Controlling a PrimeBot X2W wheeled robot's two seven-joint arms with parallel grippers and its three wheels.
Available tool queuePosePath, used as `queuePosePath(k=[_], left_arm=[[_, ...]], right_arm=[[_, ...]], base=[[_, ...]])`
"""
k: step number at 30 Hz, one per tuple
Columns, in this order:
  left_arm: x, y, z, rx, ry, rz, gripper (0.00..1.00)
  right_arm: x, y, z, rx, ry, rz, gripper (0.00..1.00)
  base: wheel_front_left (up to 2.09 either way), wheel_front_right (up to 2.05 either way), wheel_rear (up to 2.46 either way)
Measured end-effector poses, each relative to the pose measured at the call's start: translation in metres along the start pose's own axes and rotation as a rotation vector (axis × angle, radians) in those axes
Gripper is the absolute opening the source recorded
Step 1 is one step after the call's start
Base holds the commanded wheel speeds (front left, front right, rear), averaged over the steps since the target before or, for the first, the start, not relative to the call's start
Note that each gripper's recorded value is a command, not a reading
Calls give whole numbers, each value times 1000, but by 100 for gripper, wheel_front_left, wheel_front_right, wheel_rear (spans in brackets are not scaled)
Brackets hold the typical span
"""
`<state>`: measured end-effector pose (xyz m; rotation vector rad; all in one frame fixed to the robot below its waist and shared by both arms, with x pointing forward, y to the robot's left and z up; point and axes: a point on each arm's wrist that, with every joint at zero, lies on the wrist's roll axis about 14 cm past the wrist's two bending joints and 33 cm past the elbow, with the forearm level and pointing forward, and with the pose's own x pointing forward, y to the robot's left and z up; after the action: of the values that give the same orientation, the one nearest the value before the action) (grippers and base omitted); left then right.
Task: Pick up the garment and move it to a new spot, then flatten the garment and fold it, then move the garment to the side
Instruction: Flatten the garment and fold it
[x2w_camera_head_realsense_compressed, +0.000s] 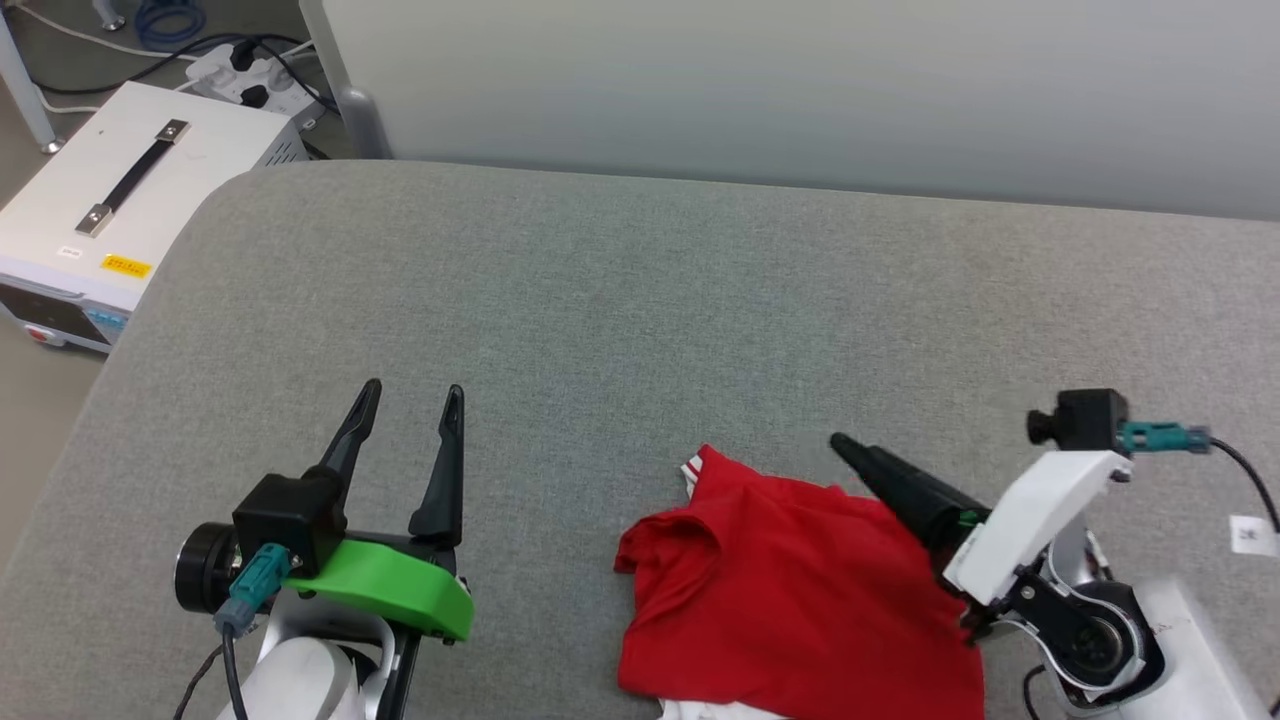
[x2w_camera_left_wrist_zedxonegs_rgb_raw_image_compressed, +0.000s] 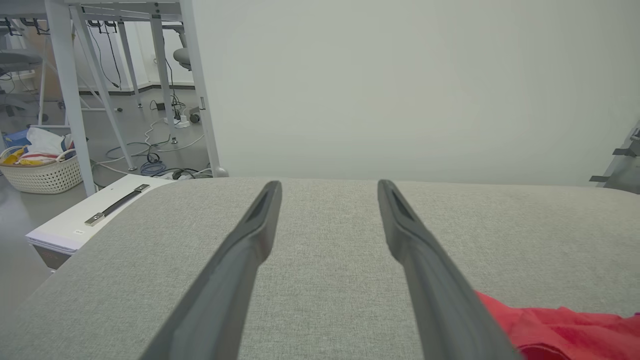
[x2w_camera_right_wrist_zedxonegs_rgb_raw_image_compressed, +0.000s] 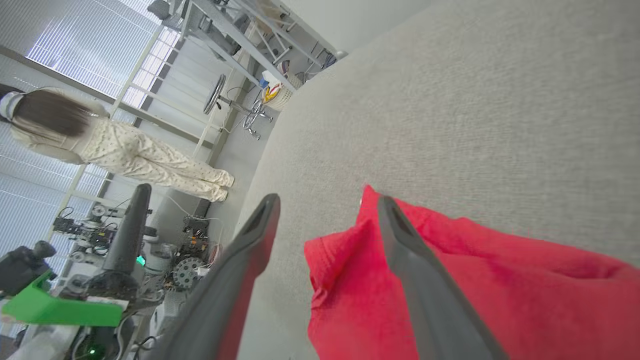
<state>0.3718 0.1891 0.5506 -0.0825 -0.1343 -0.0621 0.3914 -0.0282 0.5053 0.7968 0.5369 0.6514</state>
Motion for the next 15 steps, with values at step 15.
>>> queuePosePath(k=[15], left_arm=[[4,-6,3,16,-3,-28,100]], right_arm=[[-106,-58,109,-556,-589,-406,100]], base=[[0,0,0]])
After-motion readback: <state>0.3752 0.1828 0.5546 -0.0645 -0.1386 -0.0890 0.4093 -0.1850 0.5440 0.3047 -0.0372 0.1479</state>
